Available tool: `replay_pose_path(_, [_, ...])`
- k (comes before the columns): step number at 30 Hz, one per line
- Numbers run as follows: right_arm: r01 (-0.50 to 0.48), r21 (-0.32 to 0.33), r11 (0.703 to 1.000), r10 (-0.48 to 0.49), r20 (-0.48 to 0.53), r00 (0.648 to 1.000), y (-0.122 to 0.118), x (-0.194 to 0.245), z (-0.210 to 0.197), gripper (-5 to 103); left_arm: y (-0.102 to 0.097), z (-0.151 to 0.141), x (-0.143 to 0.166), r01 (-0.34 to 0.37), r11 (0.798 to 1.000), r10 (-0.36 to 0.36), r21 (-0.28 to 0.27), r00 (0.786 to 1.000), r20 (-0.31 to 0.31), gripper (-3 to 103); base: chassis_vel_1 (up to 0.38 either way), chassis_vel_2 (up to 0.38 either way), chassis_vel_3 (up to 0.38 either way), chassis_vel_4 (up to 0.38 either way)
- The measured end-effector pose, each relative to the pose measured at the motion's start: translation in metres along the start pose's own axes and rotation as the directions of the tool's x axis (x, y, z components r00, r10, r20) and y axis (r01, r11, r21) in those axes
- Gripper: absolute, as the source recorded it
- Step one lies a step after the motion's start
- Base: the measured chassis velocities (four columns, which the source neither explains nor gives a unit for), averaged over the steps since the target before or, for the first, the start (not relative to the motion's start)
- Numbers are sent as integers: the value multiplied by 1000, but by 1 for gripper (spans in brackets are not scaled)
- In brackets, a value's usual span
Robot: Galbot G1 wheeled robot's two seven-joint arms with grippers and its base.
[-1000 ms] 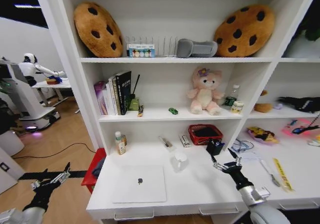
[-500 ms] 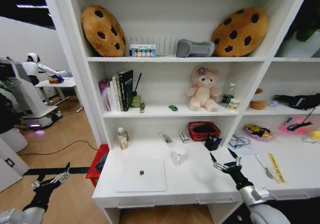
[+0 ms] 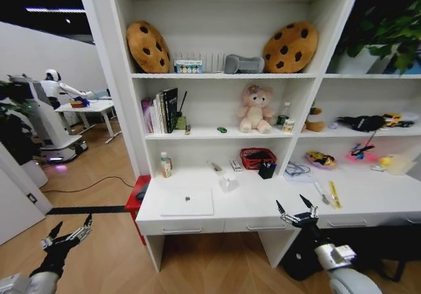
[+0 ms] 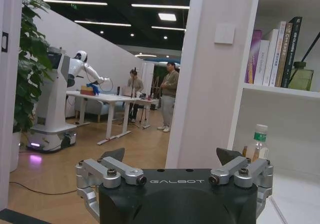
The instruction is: Organize the objects on the table.
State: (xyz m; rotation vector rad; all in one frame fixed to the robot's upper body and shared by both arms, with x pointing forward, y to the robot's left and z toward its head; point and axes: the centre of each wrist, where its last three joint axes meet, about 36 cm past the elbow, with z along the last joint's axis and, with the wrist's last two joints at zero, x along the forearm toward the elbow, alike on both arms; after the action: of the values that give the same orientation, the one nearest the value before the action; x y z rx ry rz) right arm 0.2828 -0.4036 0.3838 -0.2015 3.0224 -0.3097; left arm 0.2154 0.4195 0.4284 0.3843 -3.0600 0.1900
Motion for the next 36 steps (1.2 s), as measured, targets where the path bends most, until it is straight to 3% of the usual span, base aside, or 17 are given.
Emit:
replay_pose_path(13, [0,0,1000,0,0,1000,0,0,0,100,0,0,0,0,1000,0,0,1000,0,100,224,-208,-245,246])
replay_pose_path(36, [0,0,1000,0,0,1000,0,0,0,100,0,0,0,0,1000,0,0,1000,0,100,-19,7,17,-8])
